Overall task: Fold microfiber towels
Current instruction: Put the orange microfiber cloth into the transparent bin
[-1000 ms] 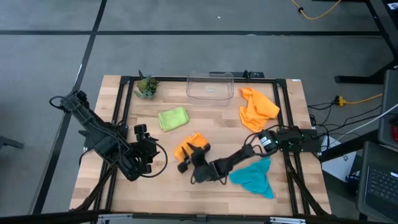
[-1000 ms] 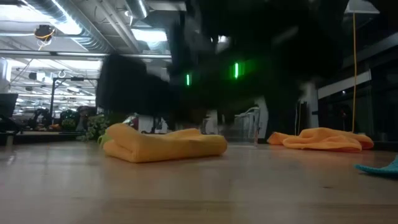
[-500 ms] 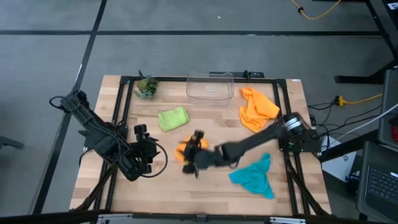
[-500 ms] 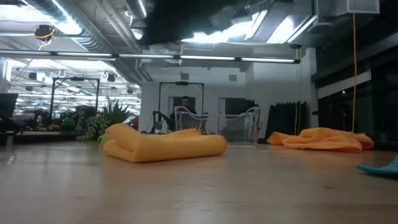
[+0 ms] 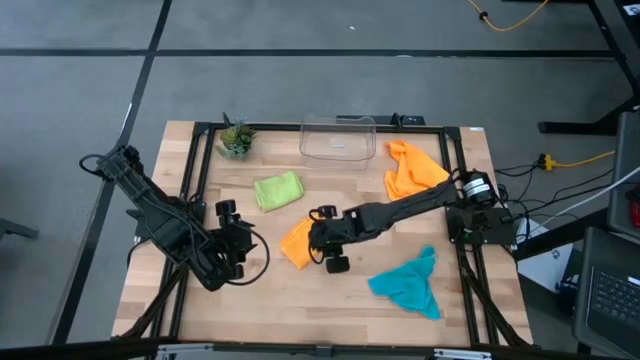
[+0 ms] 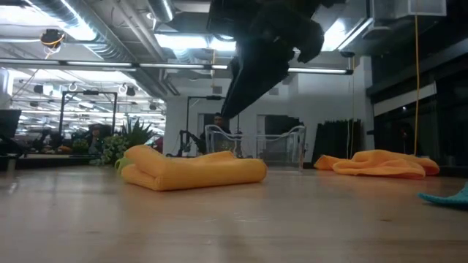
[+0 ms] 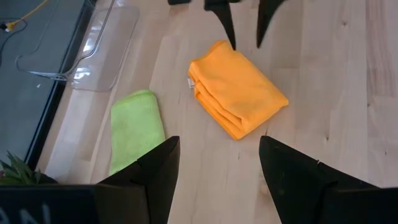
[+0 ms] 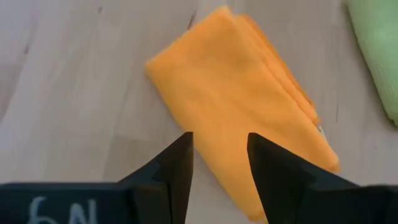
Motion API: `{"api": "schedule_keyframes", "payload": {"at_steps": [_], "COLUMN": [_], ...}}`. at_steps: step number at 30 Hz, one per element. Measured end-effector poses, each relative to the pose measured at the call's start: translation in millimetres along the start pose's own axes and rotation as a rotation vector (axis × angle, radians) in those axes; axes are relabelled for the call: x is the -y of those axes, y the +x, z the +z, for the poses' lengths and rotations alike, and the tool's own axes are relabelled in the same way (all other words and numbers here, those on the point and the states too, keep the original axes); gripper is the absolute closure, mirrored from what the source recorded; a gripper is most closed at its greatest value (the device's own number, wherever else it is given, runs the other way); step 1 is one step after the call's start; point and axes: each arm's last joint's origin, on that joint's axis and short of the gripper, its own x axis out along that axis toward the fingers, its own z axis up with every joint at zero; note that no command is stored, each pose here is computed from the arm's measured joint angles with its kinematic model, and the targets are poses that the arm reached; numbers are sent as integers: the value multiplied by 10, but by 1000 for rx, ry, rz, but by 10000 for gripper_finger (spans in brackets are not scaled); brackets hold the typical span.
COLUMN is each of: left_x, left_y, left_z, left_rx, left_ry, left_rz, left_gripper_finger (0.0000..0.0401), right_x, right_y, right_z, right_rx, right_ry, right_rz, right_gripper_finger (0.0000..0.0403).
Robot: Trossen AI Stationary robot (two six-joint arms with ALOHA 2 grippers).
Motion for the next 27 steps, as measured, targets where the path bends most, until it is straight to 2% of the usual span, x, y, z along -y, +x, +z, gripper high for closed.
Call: {"api": "schedule_keyframes", "payload": {"at_steps": [11, 14, 17, 22, 27], "left_x": [0, 1, 3, 5, 5], "left_y": [-1, -1, -1, -1, -1], "left_z": [1, 2, 4, 5, 6], "left_rx": [1, 2, 4, 5, 5], "left_ry": [-2, -2, -4, -6, -6], "left_rz": [-1, -1, -3, -5, -6], "left_gripper_finger": [188, 188, 188, 188, 188], "right_x": [-10, -19, -52, -174, -253], "right_y": [43, 108, 208, 399, 669], "right_z": [-3, -19, -49, -84, -156], "right_rx": [-1, -12, -33, -37, -55], "right_ry": [-19, 14, 14, -139, -273], "right_rz": [-1, -1, 2, 16, -30], "right_gripper_finger": [244, 218, 175, 110, 93]}}
